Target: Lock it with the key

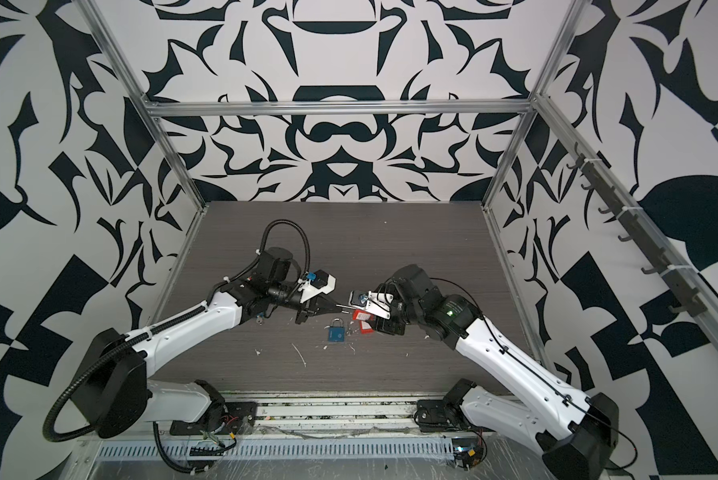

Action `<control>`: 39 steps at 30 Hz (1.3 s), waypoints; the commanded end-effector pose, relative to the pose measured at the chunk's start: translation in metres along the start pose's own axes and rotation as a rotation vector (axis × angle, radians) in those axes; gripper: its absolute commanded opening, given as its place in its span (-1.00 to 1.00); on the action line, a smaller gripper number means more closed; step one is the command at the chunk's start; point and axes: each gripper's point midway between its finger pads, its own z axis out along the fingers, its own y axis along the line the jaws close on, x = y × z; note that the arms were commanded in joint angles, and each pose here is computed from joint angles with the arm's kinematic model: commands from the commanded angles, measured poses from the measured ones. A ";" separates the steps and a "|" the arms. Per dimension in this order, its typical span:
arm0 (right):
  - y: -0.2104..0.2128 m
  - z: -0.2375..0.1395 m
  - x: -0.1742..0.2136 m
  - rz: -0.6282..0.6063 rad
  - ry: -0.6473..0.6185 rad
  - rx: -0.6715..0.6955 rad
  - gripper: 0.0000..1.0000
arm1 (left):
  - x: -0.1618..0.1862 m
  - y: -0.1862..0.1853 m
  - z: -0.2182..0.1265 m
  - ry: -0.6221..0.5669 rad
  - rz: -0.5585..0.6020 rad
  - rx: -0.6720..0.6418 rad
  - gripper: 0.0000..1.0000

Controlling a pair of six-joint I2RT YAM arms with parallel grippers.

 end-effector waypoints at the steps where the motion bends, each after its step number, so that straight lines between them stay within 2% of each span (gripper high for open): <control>1: 0.005 -0.006 -0.015 -0.002 -0.042 -0.062 0.19 | -0.012 -0.008 -0.003 -0.039 0.057 0.009 -1.00; 11: 0.019 -0.004 -0.019 0.021 -0.056 -0.154 -0.27 | -0.014 -0.017 0.002 -0.053 0.101 0.014 -1.00; 18: 0.023 -0.006 -0.026 0.019 -0.092 -0.183 -0.44 | -0.011 -0.022 0.011 -0.068 0.091 0.037 -1.00; 24: 0.035 -0.003 -0.029 0.044 -0.093 -0.285 -0.64 | -0.009 -0.024 0.027 -0.079 0.120 0.038 -1.00; 30: 0.034 -0.003 -0.034 0.019 -0.129 -0.276 -0.72 | -0.013 -0.025 0.033 -0.092 0.146 0.042 -1.00; 35: 0.023 -0.008 -0.048 -0.018 -0.216 -0.197 -0.73 | -0.013 -0.026 0.036 -0.103 0.115 0.063 -1.00; 39: 0.025 -0.011 -0.056 -0.007 -0.254 -0.224 -0.73 | -0.016 -0.027 0.038 -0.109 0.078 0.094 -1.00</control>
